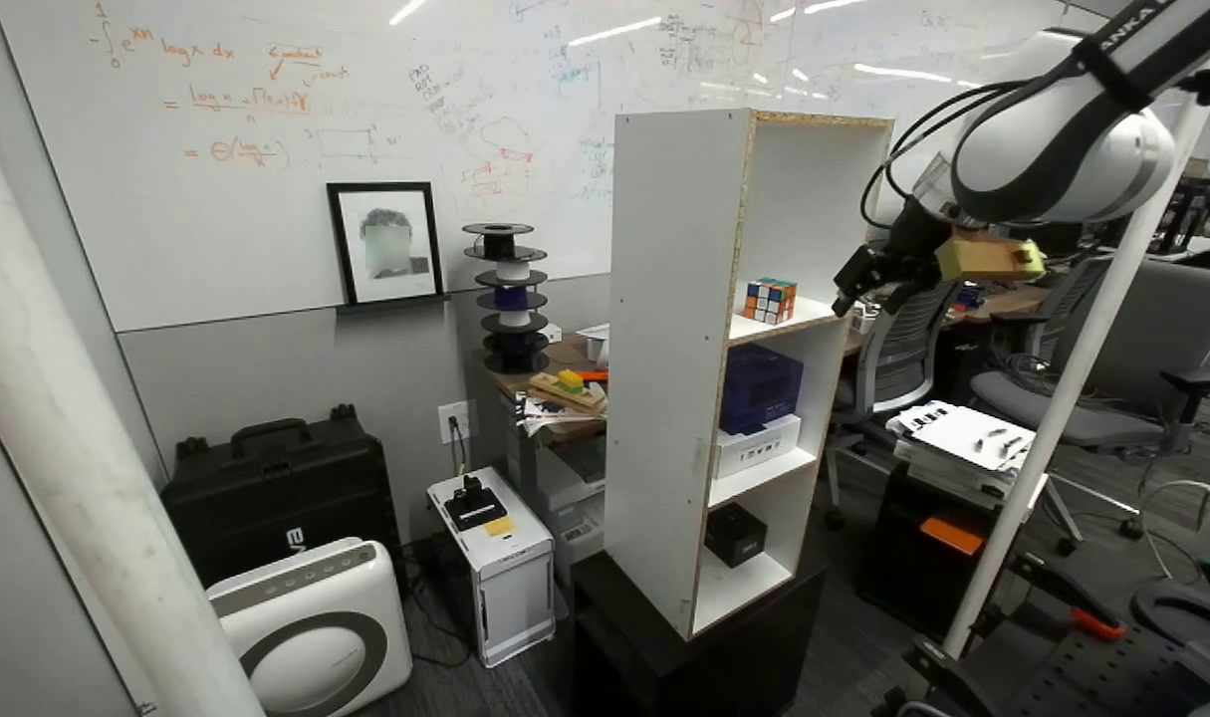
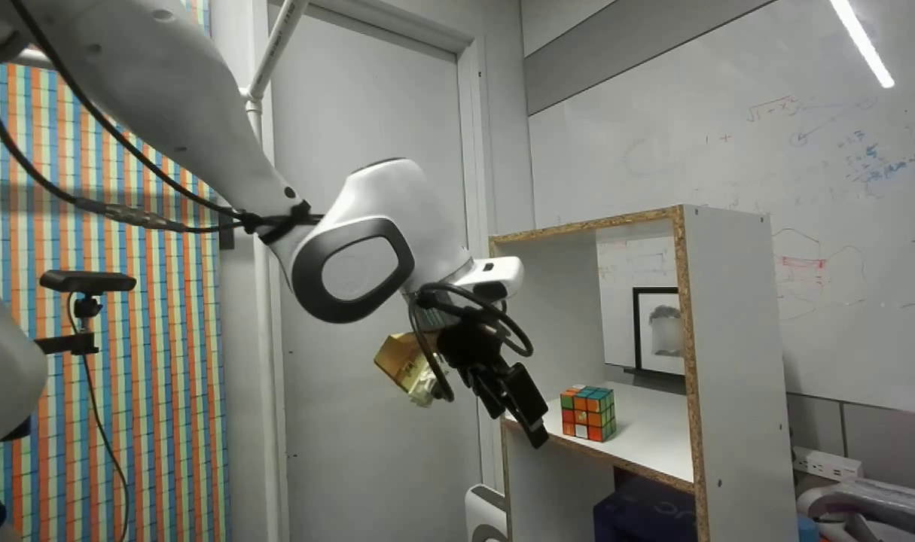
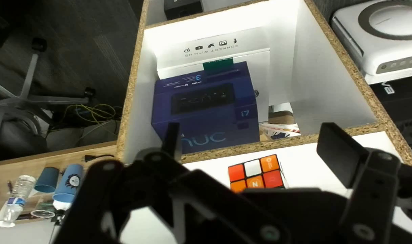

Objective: Put the Rubik's cube on top of the shelf

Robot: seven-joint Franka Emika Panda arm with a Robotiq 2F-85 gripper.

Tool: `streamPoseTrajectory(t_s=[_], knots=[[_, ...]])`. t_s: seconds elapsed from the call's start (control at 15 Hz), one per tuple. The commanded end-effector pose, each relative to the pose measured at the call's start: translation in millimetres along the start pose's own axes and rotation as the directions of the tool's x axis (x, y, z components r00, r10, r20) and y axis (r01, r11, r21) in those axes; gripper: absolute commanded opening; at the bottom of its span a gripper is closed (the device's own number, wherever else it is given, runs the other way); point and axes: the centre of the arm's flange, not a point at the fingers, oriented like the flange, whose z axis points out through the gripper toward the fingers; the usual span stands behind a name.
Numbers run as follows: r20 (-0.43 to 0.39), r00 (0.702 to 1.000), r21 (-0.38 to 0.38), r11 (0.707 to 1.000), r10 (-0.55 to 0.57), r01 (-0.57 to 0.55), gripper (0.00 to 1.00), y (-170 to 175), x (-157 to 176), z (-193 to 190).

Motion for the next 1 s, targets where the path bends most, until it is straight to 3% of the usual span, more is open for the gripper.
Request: streamPoseTrajectory(t_s=[0.0,0.4,0.73,0.8,0.93], knots=[[-0.042,0.997,0.03,0.998,-0.061,0.062,1.0,-12,42,43],[-0.119,0.989,0.004,0.996,-0.088,0.089,1.0,-28,91,74],[-0.155,0.984,-0.027,0.996,-0.088,0.084,1.0,-22,107,92],[-0.168,0.983,-0.021,0.997,-0.074,0.071,0.75,-22,109,95],[-0.192,0.98,-0.014,0.998,-0.06,0.059,0.65,-23,110,99]])
